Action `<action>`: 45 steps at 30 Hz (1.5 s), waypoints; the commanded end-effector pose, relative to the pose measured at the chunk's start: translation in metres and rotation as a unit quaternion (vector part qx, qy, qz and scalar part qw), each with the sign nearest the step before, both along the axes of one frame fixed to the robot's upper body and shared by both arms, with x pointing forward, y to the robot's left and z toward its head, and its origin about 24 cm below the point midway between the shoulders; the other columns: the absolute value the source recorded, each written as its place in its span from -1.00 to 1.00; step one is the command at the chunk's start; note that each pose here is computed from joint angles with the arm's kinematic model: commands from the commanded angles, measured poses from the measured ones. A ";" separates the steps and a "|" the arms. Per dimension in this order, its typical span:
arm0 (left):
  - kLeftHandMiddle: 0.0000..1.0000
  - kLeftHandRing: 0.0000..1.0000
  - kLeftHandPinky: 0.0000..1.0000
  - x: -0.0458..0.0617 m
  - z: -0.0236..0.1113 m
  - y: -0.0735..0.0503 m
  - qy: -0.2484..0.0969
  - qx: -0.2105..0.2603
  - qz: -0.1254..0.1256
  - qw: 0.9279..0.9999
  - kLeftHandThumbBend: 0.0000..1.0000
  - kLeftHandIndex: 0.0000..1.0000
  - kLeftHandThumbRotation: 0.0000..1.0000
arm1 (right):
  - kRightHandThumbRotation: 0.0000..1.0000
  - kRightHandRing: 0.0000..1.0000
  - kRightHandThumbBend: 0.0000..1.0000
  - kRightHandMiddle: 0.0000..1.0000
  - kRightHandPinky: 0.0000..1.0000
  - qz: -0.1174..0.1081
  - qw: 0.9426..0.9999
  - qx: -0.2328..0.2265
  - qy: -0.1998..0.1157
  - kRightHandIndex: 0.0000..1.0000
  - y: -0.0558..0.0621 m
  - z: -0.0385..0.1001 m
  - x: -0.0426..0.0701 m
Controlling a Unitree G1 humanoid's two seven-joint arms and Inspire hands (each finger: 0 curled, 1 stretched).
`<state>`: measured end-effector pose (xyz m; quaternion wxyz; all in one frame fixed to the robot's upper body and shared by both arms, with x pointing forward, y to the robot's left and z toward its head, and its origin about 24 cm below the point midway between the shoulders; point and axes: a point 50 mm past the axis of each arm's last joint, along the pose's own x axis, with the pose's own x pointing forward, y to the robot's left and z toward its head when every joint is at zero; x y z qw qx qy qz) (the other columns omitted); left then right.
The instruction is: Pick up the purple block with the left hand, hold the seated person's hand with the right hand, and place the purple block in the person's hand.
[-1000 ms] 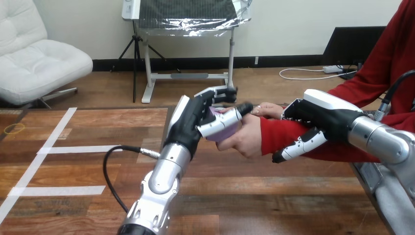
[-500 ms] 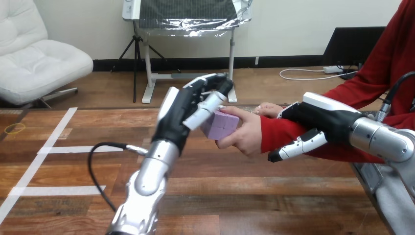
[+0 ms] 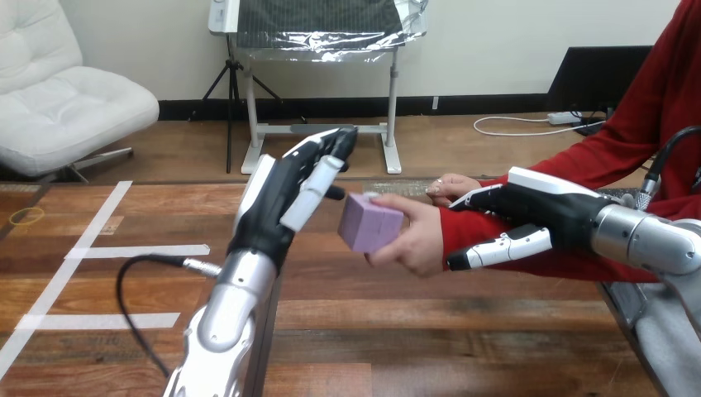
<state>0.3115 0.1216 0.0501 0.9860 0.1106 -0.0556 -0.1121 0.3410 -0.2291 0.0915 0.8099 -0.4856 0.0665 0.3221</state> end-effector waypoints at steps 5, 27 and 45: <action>0.63 0.59 0.33 -0.003 0.016 0.003 -0.035 0.001 0.000 0.999 0.15 0.56 0.89 | 0.73 0.69 0.78 0.74 0.48 0.013 0.999 0.027 -0.032 0.76 0.002 0.019 0.000; 0.64 0.57 0.24 -0.031 0.011 0.014 -0.042 -0.002 -0.006 0.999 0.02 0.56 0.92 | 1.00 0.68 0.67 0.74 0.46 -0.063 0.976 0.132 -0.161 0.73 0.007 0.029 -0.013; 0.58 0.49 0.17 -0.079 0.023 0.019 -0.120 -0.015 -0.014 0.993 0.05 0.48 0.83 | 1.00 0.73 0.49 0.74 0.61 -0.072 0.912 0.325 -0.239 0.73 0.026 0.030 -0.049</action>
